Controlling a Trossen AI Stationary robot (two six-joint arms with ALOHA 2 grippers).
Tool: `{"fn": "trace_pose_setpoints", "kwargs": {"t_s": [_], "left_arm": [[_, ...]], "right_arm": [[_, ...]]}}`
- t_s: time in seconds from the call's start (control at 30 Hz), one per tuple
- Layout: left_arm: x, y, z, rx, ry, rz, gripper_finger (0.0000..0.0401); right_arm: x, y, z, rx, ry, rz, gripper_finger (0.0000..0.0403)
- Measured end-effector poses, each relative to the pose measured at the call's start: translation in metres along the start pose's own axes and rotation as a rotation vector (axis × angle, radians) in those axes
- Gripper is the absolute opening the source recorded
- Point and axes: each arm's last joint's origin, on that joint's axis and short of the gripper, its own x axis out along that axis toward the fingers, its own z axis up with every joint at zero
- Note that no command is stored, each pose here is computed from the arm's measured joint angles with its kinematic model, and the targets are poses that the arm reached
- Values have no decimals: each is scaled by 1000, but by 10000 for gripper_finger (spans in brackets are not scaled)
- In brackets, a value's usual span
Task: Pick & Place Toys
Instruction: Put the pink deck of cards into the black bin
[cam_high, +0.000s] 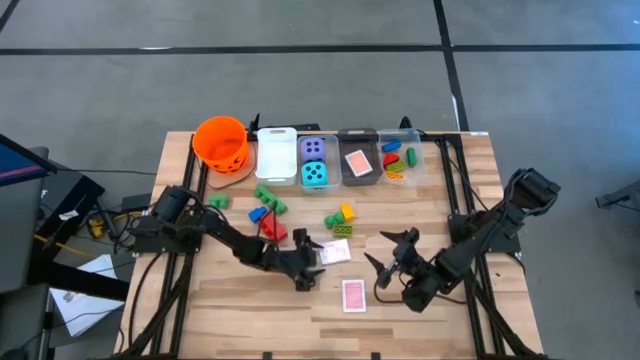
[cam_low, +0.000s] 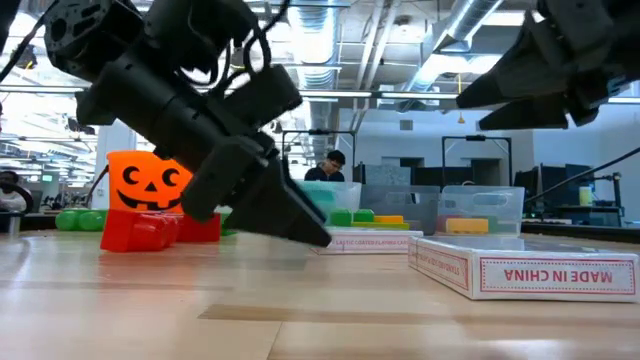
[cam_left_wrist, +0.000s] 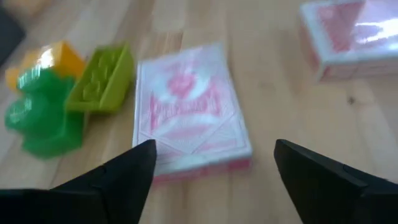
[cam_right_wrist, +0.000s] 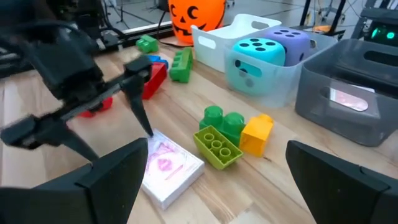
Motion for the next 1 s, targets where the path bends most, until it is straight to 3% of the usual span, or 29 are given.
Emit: {"fn": "trace_pose_setpoints", "kwargs": {"t_s": [0.17, 0.4, 0.57, 0.7, 1.0], "left_arm": [[3, 9, -1, -92, 29, 32, 360], [0, 18, 5, -113, 35, 39, 392], [-18, 25, 29, -89, -37, 32, 395], [-30, 31, 36, -61, -18, 38, 391], [-32, 35, 27, 7, 80, 51, 396]], "right_arm": [[2, 0, 1, 11, -2, -3, 374], [1, 0, 1, 9, 1, -1, 374], [3, 0, 1, 1, 0, -6, 374], [3, 0, 1, 2, 2, -4, 374], [3, 0, 2, 7, 2, -2, 374]]}}
